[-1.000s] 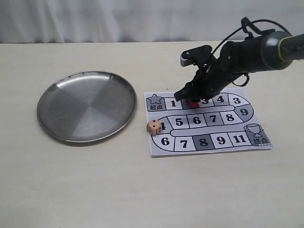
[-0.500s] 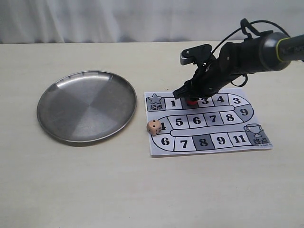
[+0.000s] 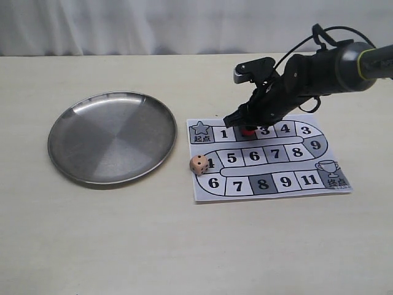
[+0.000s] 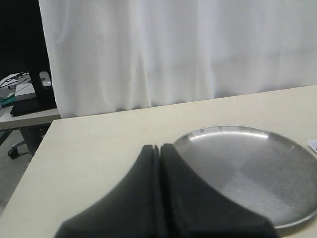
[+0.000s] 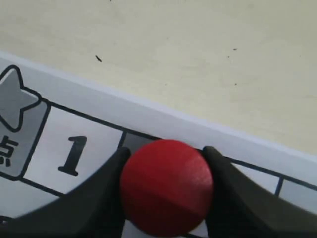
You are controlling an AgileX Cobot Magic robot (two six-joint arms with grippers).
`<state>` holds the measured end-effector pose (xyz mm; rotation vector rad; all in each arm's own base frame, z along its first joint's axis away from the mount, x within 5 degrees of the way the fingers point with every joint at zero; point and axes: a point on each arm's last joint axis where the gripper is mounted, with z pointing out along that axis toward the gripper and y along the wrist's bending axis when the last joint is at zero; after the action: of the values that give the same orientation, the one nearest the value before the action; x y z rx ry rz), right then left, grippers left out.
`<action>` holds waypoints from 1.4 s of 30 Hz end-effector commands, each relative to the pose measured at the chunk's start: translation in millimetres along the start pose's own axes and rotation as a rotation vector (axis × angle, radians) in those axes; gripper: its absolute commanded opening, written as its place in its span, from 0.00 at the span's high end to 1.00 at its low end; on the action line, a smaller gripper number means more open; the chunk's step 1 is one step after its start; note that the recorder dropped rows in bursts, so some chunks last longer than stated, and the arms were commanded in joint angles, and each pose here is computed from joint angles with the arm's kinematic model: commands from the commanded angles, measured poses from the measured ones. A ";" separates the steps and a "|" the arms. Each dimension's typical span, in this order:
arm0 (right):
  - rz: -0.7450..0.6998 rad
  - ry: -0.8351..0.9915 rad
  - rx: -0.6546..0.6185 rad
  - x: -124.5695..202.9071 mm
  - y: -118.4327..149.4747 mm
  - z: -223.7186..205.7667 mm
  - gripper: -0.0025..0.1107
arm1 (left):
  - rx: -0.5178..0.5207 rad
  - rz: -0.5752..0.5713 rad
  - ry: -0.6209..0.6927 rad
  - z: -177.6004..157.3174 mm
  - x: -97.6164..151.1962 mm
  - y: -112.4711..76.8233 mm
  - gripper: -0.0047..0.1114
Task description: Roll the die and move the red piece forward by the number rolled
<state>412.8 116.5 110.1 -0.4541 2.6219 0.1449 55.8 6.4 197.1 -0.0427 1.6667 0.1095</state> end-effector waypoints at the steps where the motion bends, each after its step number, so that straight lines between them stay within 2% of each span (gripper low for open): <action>1: 0.002 0.152 -0.025 23.2 0.7 14.7 0.79 | -0.002 -0.002 -0.010 -0.1 -0.4 0.1 0.96; 6: 0.010 0.155 -0.027 20.9 0.9 12.2 0.47 | -0.002 -0.002 -0.010 -0.1 -0.4 0.1 0.96; 9: 0.003 0.102 -0.020 10.0 0.7 -1.4 0.37 | -0.002 -0.002 -0.010 -0.1 -0.4 0.1 0.96; 11: -0.010 0.044 -0.011 -4.5 -0.6 -19.5 0.37 | -0.002 -0.002 -0.010 -0.1 -0.4 0.1 0.96; 13: -0.029 -0.027 0.003 -20.5 -2.0 -42.6 0.41 | -0.002 -0.002 -0.010 -0.1 -0.4 0.1 0.96; 15: -0.036 -0.111 0.012 -36.8 -1.5 -71.1 0.52 | -0.002 -0.002 -0.010 -0.1 -0.4 0.1 0.96; 20: -0.046 -0.359 0.034 -64.1 2.4 -163.1 0.94 | -0.002 -0.002 -0.010 -0.1 -0.4 0.1 0.96; 24: -0.063 -0.492 0.049 -61.3 6.2 -221.6 0.94 | -0.002 -0.002 -0.010 -0.1 -0.4 0.1 0.96; 30: -0.062 -0.650 0.072 -21.3 12.7 -274.1 0.94 | -0.002 -0.002 -0.010 -0.1 -0.4 0.1 0.96; 34: -0.028 -0.732 0.074 20.8 15.5 -286.8 0.94 | -0.002 -0.002 -0.010 -0.1 -0.4 0.1 0.96; 42: 0.065 -0.869 0.089 129.7 18.4 -281.6 0.94 | -0.002 -0.002 -0.010 -0.1 -0.4 0.1 0.96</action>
<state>199.7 54.0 311.3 -0.2634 1.8461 0.1774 55.8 6.4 197.1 -0.0427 1.6667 0.1095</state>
